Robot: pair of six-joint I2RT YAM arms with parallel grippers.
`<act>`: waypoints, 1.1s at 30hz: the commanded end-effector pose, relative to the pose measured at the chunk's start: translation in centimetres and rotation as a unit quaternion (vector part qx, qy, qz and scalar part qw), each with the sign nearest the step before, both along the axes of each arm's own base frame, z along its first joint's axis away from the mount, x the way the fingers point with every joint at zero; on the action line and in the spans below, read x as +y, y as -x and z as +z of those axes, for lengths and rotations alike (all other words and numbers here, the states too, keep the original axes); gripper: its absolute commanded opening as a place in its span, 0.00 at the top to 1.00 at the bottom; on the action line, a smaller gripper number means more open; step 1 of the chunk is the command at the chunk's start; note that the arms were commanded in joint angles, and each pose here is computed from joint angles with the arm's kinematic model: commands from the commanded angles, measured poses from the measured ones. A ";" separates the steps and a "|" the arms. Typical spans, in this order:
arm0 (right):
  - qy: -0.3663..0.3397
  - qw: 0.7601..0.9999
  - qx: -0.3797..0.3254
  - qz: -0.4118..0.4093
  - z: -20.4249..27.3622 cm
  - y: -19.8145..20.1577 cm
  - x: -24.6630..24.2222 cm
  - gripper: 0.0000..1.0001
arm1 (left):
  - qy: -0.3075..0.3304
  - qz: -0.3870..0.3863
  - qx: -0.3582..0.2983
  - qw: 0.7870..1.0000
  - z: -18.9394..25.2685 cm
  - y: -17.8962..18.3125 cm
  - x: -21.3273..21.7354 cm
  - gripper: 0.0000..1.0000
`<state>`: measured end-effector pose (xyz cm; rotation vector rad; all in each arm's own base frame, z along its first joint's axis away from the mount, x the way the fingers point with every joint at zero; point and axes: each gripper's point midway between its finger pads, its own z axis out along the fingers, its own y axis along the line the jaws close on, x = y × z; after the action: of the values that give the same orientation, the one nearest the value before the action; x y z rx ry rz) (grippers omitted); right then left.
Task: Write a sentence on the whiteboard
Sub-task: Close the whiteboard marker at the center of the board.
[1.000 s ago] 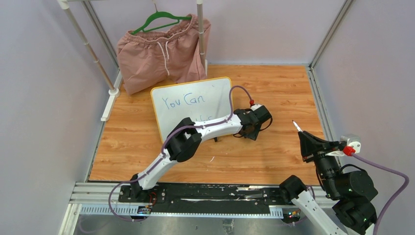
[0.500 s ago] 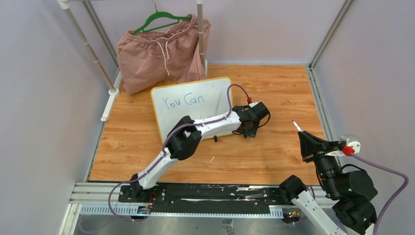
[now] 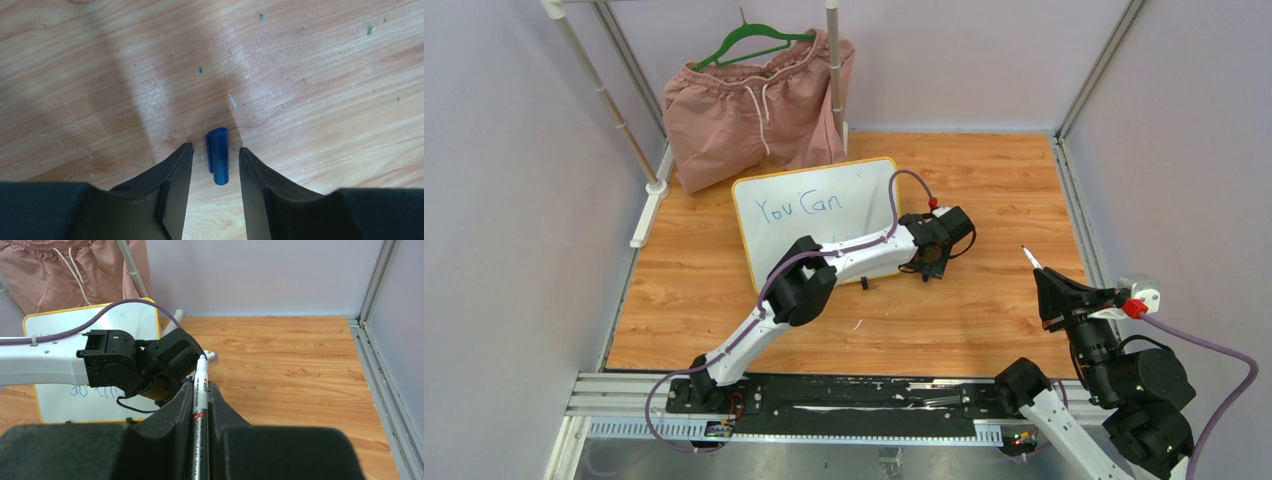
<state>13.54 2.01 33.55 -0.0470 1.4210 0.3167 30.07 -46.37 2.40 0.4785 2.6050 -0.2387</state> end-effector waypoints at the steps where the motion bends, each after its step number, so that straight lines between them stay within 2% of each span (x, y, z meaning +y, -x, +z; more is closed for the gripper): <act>1: -0.003 1.000 -0.019 -0.008 1.0 0.4 -0.5 1.00 | -0.052 -0.003 0.015 0.999 -2.9 0.2 1.8 0.56; 20: -0.003 0.999 -0.030 -0.013 1.8 0.8 -1.0 1.00 | -0.090 -0.023 0.015 0.996 -4.6 0.8 2.2 0.58; 33: -0.001 1.000 -0.026 -0.014 1.6 0.7 -1.0 1.00 | -0.096 -0.029 0.021 0.995 -5.4 1.1 2.2 0.72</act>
<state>13.32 1.78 34.07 -0.0511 1.4062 0.3098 30.25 -46.31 2.15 0.5526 2.5837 -0.1639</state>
